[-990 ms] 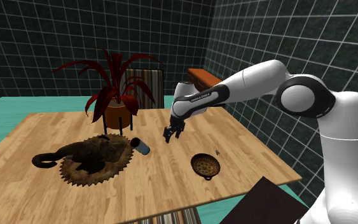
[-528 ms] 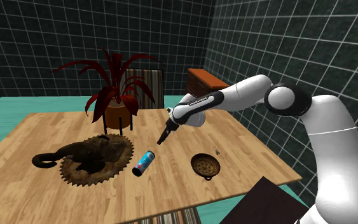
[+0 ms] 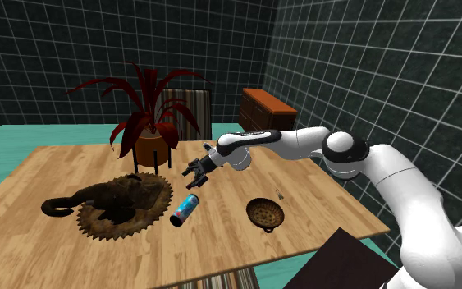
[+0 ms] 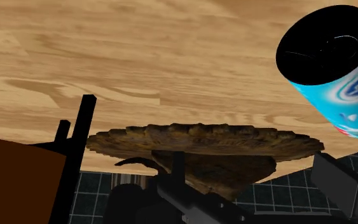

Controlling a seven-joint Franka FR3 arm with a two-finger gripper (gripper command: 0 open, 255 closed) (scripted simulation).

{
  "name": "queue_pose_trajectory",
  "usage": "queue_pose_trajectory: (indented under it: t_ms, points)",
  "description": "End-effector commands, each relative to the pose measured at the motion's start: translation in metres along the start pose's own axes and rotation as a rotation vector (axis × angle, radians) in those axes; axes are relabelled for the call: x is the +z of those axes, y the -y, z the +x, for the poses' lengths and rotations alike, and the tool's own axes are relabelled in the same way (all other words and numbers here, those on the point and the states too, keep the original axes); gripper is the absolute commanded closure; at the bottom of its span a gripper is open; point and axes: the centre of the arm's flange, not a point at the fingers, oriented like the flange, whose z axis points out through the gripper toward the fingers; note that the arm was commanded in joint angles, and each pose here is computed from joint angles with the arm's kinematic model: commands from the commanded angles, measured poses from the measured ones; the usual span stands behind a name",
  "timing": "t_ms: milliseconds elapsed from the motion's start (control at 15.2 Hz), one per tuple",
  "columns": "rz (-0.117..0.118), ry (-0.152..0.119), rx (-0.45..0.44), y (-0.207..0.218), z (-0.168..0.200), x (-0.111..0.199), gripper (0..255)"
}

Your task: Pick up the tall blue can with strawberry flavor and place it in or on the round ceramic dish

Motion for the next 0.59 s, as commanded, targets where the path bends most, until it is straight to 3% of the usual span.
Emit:
queue_pose_trajectory:
  t_ms: [0, 528]
  points:
    - [0.011, -0.03, -0.047, -0.004, 0.002, 0.007, 0]
    - [0.011, -0.03, -0.047, -0.004, 0.003, 0.041, 0]
